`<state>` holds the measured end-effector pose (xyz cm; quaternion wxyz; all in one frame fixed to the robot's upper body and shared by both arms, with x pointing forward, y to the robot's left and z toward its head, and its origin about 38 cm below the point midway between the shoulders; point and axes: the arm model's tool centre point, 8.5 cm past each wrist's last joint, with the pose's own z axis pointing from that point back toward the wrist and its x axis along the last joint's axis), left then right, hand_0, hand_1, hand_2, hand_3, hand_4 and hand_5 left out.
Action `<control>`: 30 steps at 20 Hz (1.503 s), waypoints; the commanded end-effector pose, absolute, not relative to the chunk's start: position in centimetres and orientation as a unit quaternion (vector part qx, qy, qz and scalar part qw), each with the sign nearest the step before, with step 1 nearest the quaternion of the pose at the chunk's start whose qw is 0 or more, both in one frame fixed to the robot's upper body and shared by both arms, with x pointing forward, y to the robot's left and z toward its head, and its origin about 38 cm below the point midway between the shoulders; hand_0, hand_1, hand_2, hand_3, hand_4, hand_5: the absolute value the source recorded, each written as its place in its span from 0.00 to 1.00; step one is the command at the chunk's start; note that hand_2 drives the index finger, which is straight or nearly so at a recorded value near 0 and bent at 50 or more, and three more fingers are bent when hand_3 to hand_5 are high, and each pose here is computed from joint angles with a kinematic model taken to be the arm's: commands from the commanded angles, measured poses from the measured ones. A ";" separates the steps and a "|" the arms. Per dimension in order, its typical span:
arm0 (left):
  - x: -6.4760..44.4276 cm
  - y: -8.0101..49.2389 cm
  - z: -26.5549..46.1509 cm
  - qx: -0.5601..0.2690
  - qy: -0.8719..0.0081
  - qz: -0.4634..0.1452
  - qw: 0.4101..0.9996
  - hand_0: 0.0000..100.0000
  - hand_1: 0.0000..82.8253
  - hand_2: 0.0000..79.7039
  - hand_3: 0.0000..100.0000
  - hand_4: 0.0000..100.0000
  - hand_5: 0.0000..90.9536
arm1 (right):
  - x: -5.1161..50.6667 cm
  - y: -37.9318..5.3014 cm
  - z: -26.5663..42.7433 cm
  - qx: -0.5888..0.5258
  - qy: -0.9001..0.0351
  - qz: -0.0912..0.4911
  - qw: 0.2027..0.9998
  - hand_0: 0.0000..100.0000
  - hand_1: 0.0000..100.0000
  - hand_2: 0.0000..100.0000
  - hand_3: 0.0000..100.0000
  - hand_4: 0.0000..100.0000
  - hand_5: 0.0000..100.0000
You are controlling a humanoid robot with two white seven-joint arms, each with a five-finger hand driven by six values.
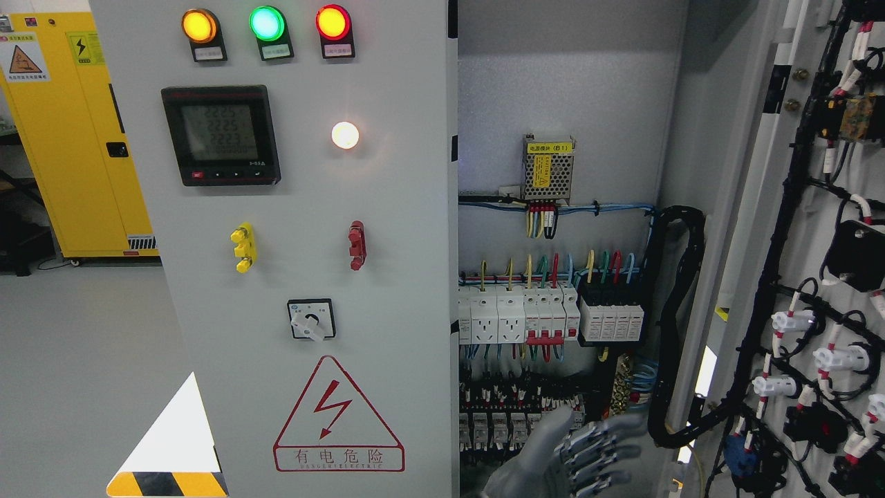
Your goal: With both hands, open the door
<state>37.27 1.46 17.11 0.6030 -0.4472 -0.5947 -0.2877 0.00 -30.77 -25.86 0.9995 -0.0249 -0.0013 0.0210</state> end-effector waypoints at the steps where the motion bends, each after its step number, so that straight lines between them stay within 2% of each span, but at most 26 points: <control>1: 31.4 7.8 4.7 -0.353 -0.537 -0.311 0.700 0.00 0.00 0.00 0.00 0.00 0.00 | -0.1 -29.8 -26.0 -0.019 -0.001 0.020 1.000 0.24 0.00 0.00 0.00 0.00 0.00; 5: 26.9 11.1 -5.2 -0.303 -0.469 -0.304 0.772 0.00 0.00 0.00 0.00 0.00 0.00 | 0.0 -29.8 -26.0 -0.018 -0.001 0.019 1.000 0.24 0.00 0.00 0.00 0.00 0.00; 9: 22.4 14.7 -13.9 -0.267 -0.445 -0.252 0.817 0.00 0.00 0.00 0.00 0.00 0.00 | 0.0 -29.8 -26.0 -0.018 -0.001 0.019 1.000 0.24 0.00 0.00 0.00 0.00 0.00; 12: 19.9 17.2 -18.6 -0.223 -0.406 -0.176 0.869 0.00 0.00 0.00 0.00 0.00 0.00 | 0.0 -29.8 -26.0 -0.019 -0.001 0.019 1.000 0.24 0.00 0.00 0.00 0.00 0.00; 14: 17.2 18.3 -21.4 -0.195 -0.356 -0.102 0.908 0.00 0.00 0.00 0.00 0.00 0.00 | 0.0 -29.9 -26.0 -0.020 -0.001 0.019 1.000 0.24 0.00 0.00 0.00 0.00 0.00; 17: 12.4 18.6 -23.9 -0.168 -0.284 0.008 0.944 0.00 0.00 0.00 0.00 0.00 0.00 | 0.0 -29.9 -26.0 -0.020 -0.001 0.019 1.000 0.24 0.00 0.00 0.00 0.00 0.00; 19: 9.4 19.4 -24.9 -0.151 -0.241 0.055 0.957 0.00 0.00 0.00 0.00 0.00 0.00 | 0.0 -29.9 -26.0 -0.020 -0.001 0.019 1.000 0.24 0.00 0.00 0.00 0.00 0.00; 24: 2.4 21.1 -25.8 -0.126 -0.121 0.078 0.981 0.00 0.00 0.00 0.00 0.00 0.00 | 0.0 -29.9 -26.0 -0.020 -0.002 0.019 1.000 0.24 0.00 0.00 0.00 0.00 0.00; 27: 0.3 21.4 -26.0 -0.127 -0.044 0.095 0.986 0.00 0.00 0.00 0.00 0.00 0.00 | 0.0 -29.9 -26.0 -0.020 -0.002 0.019 1.000 0.24 0.00 0.00 0.00 0.00 0.00; 30: 0.0 21.8 -26.1 -0.117 -0.031 0.122 0.985 0.00 0.00 0.00 0.00 0.00 0.00 | 0.0 -30.0 -26.0 -0.021 -0.002 0.019 1.000 0.24 0.00 0.00 0.00 0.00 0.00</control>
